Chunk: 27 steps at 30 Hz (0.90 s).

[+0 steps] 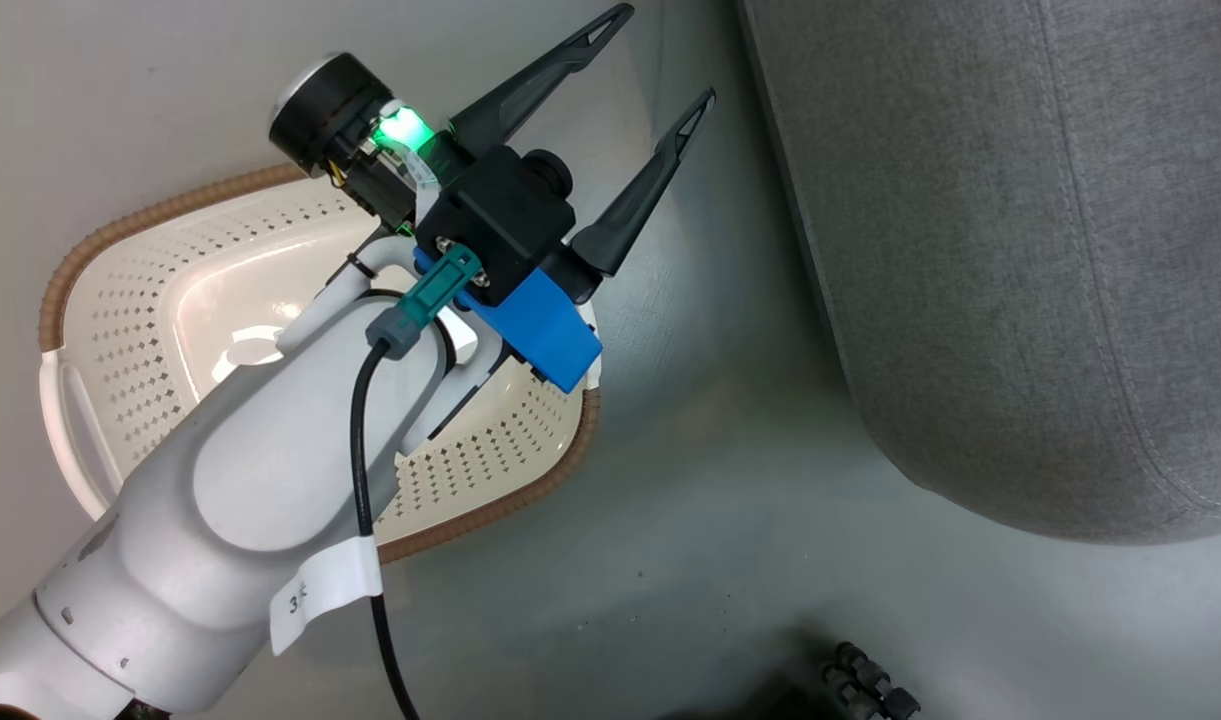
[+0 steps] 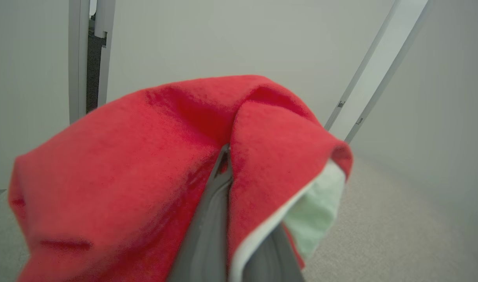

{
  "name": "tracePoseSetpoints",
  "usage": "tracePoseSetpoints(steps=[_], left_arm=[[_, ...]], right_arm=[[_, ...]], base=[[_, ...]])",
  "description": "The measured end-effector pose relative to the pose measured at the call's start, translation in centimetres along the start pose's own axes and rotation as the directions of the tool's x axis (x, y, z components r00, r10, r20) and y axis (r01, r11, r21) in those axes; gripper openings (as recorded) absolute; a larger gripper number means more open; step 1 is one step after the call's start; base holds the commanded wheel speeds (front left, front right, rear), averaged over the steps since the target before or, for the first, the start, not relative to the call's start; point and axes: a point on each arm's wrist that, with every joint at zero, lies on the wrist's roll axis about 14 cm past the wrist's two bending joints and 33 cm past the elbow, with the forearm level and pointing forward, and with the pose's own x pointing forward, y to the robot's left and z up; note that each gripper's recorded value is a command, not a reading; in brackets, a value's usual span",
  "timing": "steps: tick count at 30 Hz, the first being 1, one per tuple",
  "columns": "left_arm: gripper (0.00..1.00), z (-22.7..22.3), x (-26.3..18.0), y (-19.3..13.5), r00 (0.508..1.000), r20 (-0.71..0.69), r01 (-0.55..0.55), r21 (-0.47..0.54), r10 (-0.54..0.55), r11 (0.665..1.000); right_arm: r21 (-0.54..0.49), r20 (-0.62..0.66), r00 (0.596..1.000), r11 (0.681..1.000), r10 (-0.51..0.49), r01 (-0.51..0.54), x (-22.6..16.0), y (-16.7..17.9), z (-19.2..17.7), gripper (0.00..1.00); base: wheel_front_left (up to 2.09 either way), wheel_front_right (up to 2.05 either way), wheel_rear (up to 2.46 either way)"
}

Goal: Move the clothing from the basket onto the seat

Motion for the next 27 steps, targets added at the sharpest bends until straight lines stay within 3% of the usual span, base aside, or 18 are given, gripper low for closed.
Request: tracePoseSetpoints(steps=[5,9,10,11,12,19,27], left_arm=[[1.0,-0.3,-0.2,0.5,1.0,-0.004,-0.014,0.002,0.014,1.0],[1.0,-0.2,-0.5,0.8,1.0,-0.005,-0.024,0.008,0.024,1.0],[1.0,-0.1,-0.5,0.9,1.0,-0.004,-0.026,0.01,0.026,1.0],[1.0,0.1,-0.6,0.9,1.0,0.0,-0.031,0.014,0.031,0.999],[1.0,0.4,-0.6,1.0,0.999,0.006,-0.033,0.016,0.033,0.999],[1.0,3.0,-1.2,0.2,0.997,0.054,-0.061,0.018,0.06,0.998],[1.0,5.7,-2.8,0.0,0.988,0.085,-0.13,0.021,0.128,0.991]], right_arm=[[0.034,-0.11,0.993,0.999,0.035,-0.031,-1.1,2.4,-4.1,0.0],[0.046,-0.129,0.991,0.999,0.034,-0.029,-1.3,2.7,-4.8,0.0],[0.05,-0.124,0.992,0.998,0.031,-0.025,-1.3,2.5,-4.6,0.35],[0.053,-0.118,0.993,0.998,0.027,-0.02,-1.3,2.3,-4.4,0.86],[0.057,-0.111,0.994,0.998,0.02,-0.014,-1.3,2.0,-4.1,1.0],[0.057,-0.079,0.997,0.998,-0.009,0.013,-5.0,-0.6,-2.3,1.0],[0.087,-0.011,1.0,0.996,0.023,-0.022,-8.5,-0.4,1.0,1.0]], base=[[0.0,0.0,0.0],[0.0,0.0,0.0],[0.0,0.0,0.0],[0.0,0.0,0.0],[0.0,0.0,0.0],[0.0,0.0,0.0],[0.0,0.0,0.0]])
